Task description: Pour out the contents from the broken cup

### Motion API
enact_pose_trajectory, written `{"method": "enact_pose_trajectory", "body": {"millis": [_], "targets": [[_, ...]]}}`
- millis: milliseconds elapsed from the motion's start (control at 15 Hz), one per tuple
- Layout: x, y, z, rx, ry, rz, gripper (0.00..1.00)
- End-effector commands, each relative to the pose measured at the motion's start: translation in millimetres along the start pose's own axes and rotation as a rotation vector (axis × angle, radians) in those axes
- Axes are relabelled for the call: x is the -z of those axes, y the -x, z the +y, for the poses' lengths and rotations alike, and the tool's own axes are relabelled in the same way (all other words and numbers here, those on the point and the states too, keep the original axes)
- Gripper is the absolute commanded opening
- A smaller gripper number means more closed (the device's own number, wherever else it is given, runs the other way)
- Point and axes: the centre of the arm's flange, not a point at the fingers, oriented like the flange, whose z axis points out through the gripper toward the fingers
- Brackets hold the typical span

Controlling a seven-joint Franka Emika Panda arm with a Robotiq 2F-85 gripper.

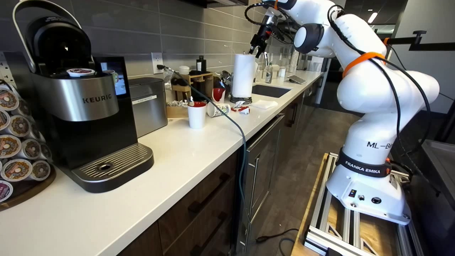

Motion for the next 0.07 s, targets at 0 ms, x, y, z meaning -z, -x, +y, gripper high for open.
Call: {"method": "enact_pose_trajectory", "body": {"millis": [0], "targets": [[-1.4, -1.2, -1.4, 0.002, -0.001, -0.001, 1.00]]}}
